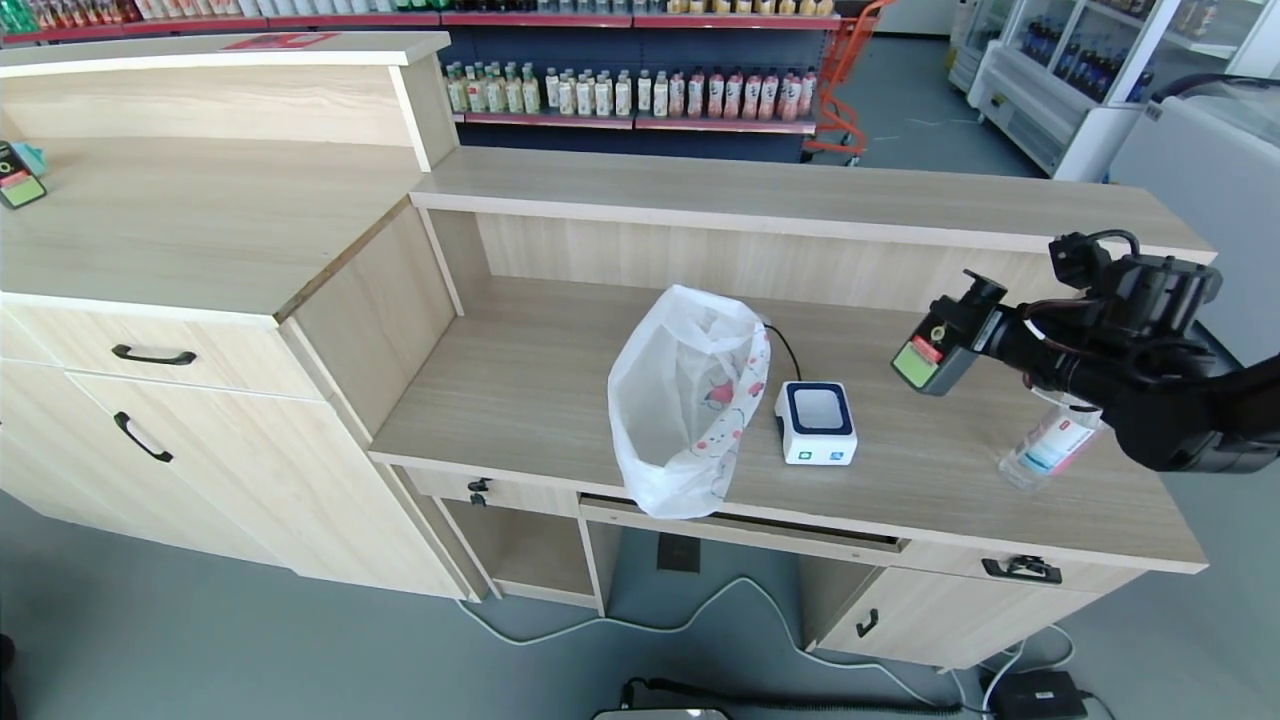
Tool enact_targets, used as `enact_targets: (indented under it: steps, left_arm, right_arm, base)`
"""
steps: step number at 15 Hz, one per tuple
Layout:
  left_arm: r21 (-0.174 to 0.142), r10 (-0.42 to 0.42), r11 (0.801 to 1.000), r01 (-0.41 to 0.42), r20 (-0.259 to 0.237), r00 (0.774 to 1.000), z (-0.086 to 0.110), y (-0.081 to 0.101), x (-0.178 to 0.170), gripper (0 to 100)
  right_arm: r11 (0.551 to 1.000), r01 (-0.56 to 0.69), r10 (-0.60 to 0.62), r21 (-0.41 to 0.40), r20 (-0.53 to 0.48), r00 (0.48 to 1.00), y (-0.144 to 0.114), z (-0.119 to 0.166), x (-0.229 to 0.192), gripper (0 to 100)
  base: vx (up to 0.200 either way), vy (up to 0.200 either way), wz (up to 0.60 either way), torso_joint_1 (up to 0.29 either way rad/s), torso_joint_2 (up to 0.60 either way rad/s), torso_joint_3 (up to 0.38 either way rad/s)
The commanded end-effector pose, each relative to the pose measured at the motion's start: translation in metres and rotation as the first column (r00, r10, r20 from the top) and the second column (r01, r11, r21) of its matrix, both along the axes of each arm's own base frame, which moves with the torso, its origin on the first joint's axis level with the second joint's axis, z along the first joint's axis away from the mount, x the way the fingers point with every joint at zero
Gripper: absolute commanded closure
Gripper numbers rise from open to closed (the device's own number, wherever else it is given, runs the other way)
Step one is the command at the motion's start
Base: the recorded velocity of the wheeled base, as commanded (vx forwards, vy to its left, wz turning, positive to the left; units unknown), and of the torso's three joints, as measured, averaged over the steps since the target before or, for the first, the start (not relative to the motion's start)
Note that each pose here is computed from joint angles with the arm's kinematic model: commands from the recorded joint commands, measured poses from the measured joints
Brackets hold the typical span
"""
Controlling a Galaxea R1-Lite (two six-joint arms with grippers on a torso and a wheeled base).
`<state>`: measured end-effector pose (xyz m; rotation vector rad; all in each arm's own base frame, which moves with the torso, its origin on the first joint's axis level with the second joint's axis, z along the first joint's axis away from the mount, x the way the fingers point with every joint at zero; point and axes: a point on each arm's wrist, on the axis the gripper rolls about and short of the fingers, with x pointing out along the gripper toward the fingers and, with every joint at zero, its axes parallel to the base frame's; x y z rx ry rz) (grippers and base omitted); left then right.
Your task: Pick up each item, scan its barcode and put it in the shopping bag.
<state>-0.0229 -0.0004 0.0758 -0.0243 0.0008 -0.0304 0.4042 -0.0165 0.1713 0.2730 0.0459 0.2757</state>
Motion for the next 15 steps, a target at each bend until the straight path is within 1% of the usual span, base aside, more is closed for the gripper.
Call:
enact_targets:
  steps: [1,2,4,7,10,13,15]
  left_arm:
    - [0.0,0.0,1.0,0.0,0.0,1.0,0.0,0.0,0.0,0]
    - [0.0,0.0,1.0,0.0,0.0,1.0,0.0,0.0,0.0,0]
    - [0.0,0.0,1.0,0.0,0.0,1.0,0.0,0.0,0.0,0]
    - [0.0,0.0,1.0,0.0,0.0,1.0,0.0,0.0,0.0,0]
    - [0.0,0.0,1.0,0.0,0.0,1.0,0.0,0.0,0.0,0]
    - [0.0,0.0,1.0,0.0,0.0,1.0,0.0,0.0,0.0,0]
    - [0.0,0.0,1.0,0.0,0.0,1.0,0.0,0.0,0.0,0]
  right_arm:
    - [1.0,-0.009,0.01,0.012,-0.032,0.999,0.002,-0.017,0.015,100]
    - [1.0,-0.026,0.027,0.018,-0.05,0.998,0.008,-0.021,0.016,100]
    - [0.999,-0.045,0.047,0.031,-0.055,0.997,0.014,-0.023,0.018,100]
    - [0.997,-0.071,0.073,0.032,-0.05,0.996,0.02,-0.028,0.027,100]
    - [0.991,-0.131,0.132,0.034,-0.041,0.99,0.03,-0.033,0.038,100]
    - [0.986,-0.164,0.165,0.031,-0.055,0.985,0.039,-0.046,0.046,100]
    - [0.984,-0.175,0.176,0.027,-0.06,0.983,0.045,-0.05,0.05,100]
  base:
    - [0.0,0.0,0.0,0.0,0.0,0.0]
    - [0.0,0.0,0.0,0.0,0.0,0.0]
    - [0.0,0.0,0.0,0.0,0.0,0.0]
    - [0.0,0.0,0.0,0.0,0.0,0.0]
    - [0.0,0.0,0.0,0.0,0.0,0.0]
    - [0.0,0.0,0.0,0.0,0.0,0.0]
    - [0.0,0.0,0.0,0.0,0.0,0.0]
